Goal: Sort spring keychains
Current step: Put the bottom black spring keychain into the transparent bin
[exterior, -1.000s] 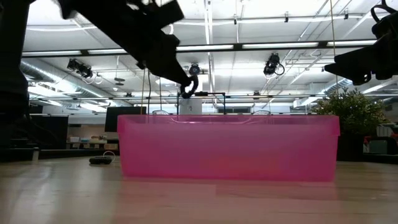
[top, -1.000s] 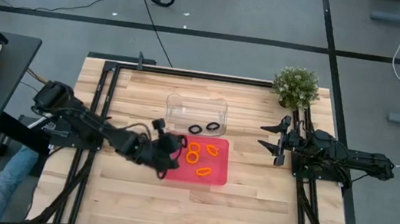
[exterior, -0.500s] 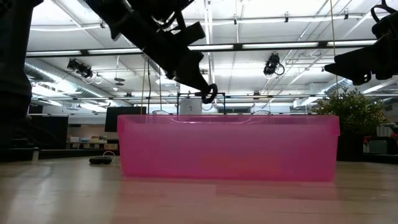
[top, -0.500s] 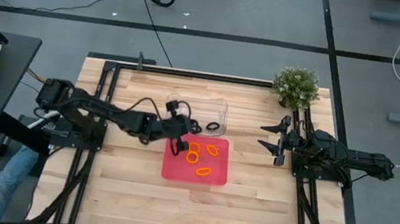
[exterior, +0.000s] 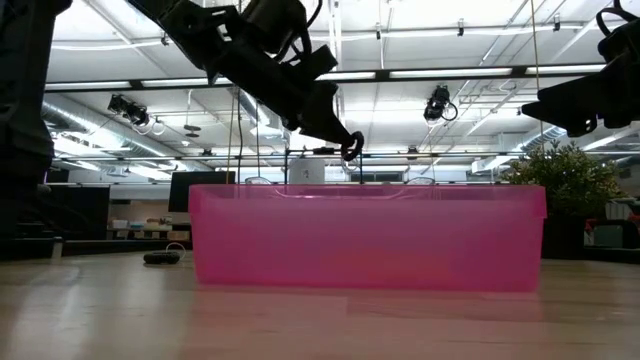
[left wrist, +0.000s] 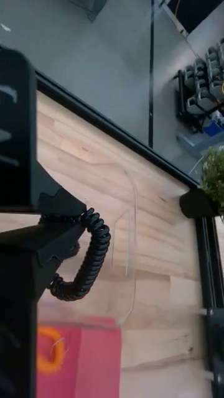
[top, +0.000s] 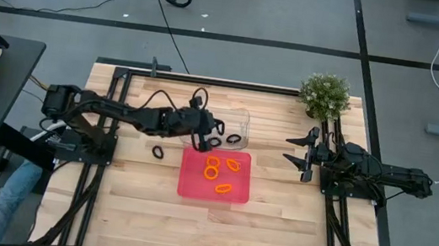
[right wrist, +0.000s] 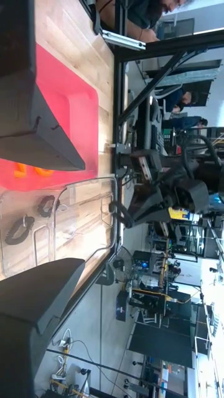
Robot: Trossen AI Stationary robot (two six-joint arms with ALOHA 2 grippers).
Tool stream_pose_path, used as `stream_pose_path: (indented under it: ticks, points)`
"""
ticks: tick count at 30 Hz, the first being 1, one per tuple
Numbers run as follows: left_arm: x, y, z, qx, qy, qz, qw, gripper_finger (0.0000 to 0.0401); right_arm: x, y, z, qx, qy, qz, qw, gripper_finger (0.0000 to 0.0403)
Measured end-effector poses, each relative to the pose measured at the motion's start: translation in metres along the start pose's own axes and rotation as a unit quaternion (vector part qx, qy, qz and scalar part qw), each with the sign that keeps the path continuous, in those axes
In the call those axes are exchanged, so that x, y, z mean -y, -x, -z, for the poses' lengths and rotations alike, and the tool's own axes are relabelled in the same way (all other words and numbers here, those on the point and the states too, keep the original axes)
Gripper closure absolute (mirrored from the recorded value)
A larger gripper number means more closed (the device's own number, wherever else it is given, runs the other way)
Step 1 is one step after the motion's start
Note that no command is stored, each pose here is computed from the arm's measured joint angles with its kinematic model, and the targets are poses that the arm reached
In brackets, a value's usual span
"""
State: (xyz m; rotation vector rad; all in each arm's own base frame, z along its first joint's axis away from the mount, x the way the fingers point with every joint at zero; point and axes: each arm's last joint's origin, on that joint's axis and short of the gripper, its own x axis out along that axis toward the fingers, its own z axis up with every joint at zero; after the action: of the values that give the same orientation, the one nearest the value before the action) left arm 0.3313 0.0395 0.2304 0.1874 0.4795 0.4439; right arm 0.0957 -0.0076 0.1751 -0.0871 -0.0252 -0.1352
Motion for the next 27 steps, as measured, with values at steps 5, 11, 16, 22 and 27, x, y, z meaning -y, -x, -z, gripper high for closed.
stream_pose_path:
  ticks: [5,11,16,22,27]
  points:
    - [-0.013,-0.005,0.001,-0.002,0.009,-0.015,1.000,0.0379,0.000,0.000,0.000,0.000,0.000,0.000,1.000,0.0156]
    - [-0.021,-0.008,0.001,0.005,0.015,0.011,1.000,0.0379,0.000,0.000,0.000,0.000,0.000,0.000,1.000,0.0156]
    - [-0.022,-0.009,0.000,0.012,0.027,0.017,0.999,0.0378,0.000,0.000,0.000,0.000,0.000,0.000,1.000,0.0156]
    - [-0.022,-0.009,0.001,0.010,0.049,0.021,0.999,0.0378,0.000,0.000,0.000,0.000,0.000,0.000,1.000,0.0156]
    - [-0.021,-0.009,0.002,0.002,0.050,0.030,0.998,0.0375,0.000,0.000,0.000,0.000,0.000,0.000,1.000,0.0156]
